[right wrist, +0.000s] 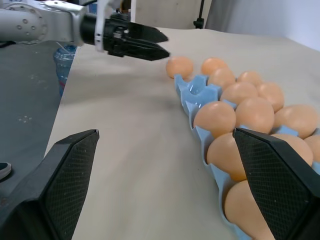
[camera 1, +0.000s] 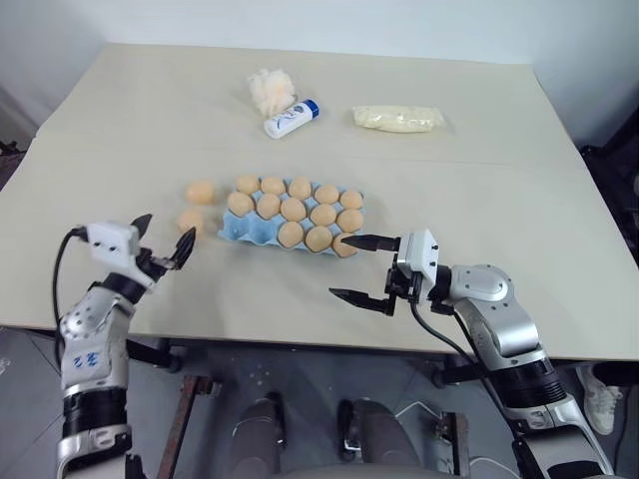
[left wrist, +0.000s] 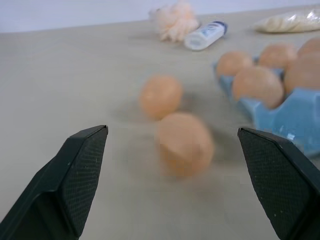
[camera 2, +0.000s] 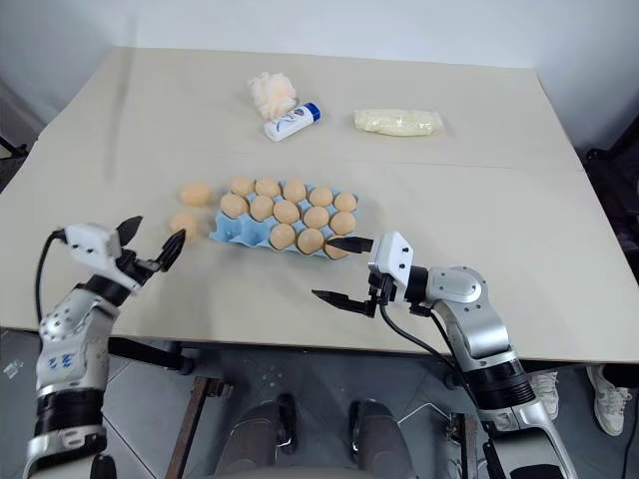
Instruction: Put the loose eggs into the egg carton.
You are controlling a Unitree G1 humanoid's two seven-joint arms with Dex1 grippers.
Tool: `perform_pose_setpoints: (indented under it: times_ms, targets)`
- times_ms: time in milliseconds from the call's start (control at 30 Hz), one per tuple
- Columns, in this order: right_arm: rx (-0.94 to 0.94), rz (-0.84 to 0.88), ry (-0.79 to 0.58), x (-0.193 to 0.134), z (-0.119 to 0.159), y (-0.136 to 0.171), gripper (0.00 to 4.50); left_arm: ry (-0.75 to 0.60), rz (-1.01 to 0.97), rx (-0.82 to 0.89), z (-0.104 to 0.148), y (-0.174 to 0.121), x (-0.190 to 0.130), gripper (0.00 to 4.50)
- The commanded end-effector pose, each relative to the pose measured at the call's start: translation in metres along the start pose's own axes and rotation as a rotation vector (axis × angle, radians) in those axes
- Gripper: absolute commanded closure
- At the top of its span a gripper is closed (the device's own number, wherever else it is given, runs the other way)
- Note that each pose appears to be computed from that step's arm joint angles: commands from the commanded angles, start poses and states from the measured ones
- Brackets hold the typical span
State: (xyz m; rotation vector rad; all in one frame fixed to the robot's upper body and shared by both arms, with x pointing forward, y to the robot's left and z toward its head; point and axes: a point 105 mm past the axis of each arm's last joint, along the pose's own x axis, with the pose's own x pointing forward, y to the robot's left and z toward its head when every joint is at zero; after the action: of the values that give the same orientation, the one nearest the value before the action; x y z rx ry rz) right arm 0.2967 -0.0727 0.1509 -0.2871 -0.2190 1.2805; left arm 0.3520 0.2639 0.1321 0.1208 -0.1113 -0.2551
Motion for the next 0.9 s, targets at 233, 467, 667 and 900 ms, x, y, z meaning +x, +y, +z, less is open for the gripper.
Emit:
perform_pose_setpoints:
  times_ms: [233,467,667,900]
  targets:
    - [-0.036,-0.019,-0.032,0.001,0.01,-0.001,0.0,0.073,0.022,-0.032,-0.018,-0.001,0.03,0.07]
    - [-0.025,-0.03,-0.028,-0.002,0.008,0.003,0.0,0.041,0.03,-0.015,-0.014,0.006,0.02,1.56]
    - [-0.014,-0.031,-0.031,0.0,0.006,0.007,0.0,-0.083,-0.064,0.025,0.012,0.0,0.004,2.5]
    - [-0.01,-0.02,-0.028,0.002,0.004,0.008,0.0,-0.107,-0.417,0.09,0.035,-0.055,0.01,2.5]
